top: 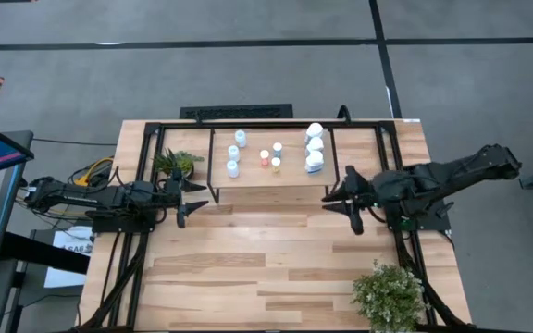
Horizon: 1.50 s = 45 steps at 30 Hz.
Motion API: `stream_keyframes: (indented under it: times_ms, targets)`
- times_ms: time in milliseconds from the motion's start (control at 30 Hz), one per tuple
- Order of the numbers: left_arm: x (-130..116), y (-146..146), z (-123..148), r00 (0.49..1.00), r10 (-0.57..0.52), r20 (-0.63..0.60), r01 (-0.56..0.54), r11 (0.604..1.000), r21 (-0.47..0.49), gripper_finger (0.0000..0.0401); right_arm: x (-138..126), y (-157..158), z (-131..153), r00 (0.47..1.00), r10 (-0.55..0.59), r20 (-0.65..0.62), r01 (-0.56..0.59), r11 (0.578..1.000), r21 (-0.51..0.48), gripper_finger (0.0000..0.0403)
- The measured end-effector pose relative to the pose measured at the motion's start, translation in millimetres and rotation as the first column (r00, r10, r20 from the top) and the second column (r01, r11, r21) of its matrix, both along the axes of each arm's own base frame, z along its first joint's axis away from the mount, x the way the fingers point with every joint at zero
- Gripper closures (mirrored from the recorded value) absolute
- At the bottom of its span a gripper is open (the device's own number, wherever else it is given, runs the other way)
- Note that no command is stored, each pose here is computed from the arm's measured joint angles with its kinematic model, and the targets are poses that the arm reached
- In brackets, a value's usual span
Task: Pick and place medicine bottles onto shelf by color
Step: Return to Home Position
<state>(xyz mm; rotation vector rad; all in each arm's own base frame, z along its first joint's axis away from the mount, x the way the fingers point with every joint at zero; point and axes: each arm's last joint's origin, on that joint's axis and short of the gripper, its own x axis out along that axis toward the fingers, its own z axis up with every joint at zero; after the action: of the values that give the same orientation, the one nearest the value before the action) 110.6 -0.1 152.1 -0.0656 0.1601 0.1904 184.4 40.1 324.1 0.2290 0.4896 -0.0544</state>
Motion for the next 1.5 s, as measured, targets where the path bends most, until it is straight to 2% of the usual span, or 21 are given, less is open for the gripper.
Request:
stream_keyframes:
  times_ms: [100,200,333,467,567,633,733,867,967,1133,1200,1300,1500]
  targets:
    - [0.0,0.0,0.0,1.0,0.0,0.0,0.0,1.0,0.0,0.0186,-4.8,4.4,-13.0,0.989,0.014,0.15,-0.019,0.999,0.031,0.0285]
    - [0.0,0.0,0.1,1.0,0.0,0.0,0.0,1.0,0.0,0.0186,-12.7,5.4,-20.5,0.964,-0.024,0.264,0.012,0.999,0.046,0.0285]
    - [0.0,0.0,0.1,1.0,0.001,0.002,-0.001,1.0,-0.007,0.0186,-19.6,7.6,-20.0,0.942,-0.032,0.335,0.001,0.996,0.092,0.0285]
    - [0.0,0.0,0.1,1.0,0.002,0.003,-0.002,1.0,-0.013,0.0186,-21.4,13.9,-16.1,0.929,-0.035,0.368,-0.033,0.983,0.178,0.0285]
    - [0.0,0.0,0.0,1.0,0.004,0.005,-0.004,1.0,-0.025,0.0186,-21.9,15.0,-17.6,0.934,0.0,0.358,-0.046,0.992,0.118,0.0285]
    - [0.1,-0.5,0.1,1.0,-0.006,0.011,0.007,0.998,-0.058,0.0186,-21.6,15.0,-20.3,0.942,0.001,0.335,-0.041,0.993,0.114,0.0285]
    - [0.7,-1.3,3.6,0.998,-0.038,0.043,0.04,0.999,-0.035,0.0186,-17.8,17.1,-23.9,0.952,-0.023,0.306,-0.042,0.978,0.205,0.0285]
    - [1.2,-3.1,10.5,0.989,-0.11,0.104,0.109,0.994,0.018,0.0186,-15.7,21.0,-27.5,0.952,0.108,0.286,-0.142,0.985,0.101,0.0285]
    - [0.2,-3.5,12.9,0.984,-0.124,0.129,0.123,0.992,0.021,0.0186,-20.2,18.7,-24.1,0.945,0.116,0.306,-0.146,0.986,0.08,0.0285]
    - [-3.5,-5.1,17.2,0.966,-0.19,0.174,0.185,0.982,0.047,0.0186,-31.0,14.8,-21.2,0.904,0.178,0.388,-0.182,0.983,-0.027,0.0285]
    - [-5.3,-4.9,16.5,0.967,-0.189,0.17,0.184,0.982,0.045,0.0186,-35.9,12.7,-30.6,0.868,0.213,0.449,-0.212,0.976,-0.053,0.0285]
    - [-8.0,-4.8,15.5,0.968,-0.187,0.168,0.185,0.982,0.03,0.0186,-41.8,10.0,-51.5,0.817,0.226,0.53,-0.247,0.968,-0.032,0.0285]
    - [-12.5,-4.5,16.0,0.965,-0.185,0.187,0.184,0.983,0.021,0.0186,-52.8,7.2,-90.0,0.751,0.222,0.622,-0.278,0.961,-0.007,0.0285]
